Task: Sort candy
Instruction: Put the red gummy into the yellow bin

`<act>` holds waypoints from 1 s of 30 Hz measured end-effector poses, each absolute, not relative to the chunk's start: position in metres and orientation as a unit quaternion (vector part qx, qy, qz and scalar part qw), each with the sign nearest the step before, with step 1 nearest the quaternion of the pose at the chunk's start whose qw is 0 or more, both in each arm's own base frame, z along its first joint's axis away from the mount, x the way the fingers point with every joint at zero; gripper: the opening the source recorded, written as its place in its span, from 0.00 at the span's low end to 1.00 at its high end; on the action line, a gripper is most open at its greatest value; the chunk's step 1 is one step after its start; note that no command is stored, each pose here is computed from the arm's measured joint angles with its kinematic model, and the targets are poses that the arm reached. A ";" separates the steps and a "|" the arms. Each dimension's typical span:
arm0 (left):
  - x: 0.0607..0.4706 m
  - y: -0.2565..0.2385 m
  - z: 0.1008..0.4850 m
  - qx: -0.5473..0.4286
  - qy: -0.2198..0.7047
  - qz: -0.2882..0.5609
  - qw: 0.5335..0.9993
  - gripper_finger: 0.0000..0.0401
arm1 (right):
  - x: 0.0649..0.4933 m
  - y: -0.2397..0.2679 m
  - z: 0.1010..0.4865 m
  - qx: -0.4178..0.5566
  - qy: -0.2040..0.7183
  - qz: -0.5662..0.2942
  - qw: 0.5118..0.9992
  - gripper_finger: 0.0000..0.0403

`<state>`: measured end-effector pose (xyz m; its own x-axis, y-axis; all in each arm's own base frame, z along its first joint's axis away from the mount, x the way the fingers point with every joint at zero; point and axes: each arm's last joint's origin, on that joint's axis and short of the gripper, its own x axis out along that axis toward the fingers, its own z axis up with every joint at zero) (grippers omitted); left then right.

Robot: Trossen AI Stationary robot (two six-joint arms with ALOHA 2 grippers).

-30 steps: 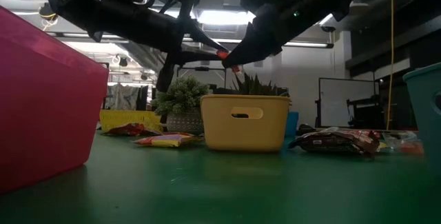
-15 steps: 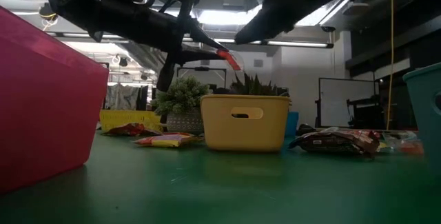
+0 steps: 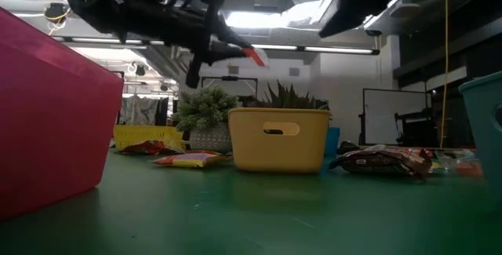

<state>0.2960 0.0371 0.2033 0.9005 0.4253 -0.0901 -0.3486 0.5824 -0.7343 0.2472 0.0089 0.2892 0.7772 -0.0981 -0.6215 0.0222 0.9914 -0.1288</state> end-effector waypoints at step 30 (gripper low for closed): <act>0.168 0.147 0.219 -0.148 0.221 0.572 0.776 0.09 | 0.233 0.007 0.286 -0.034 0.381 -0.062 0.922 0.47</act>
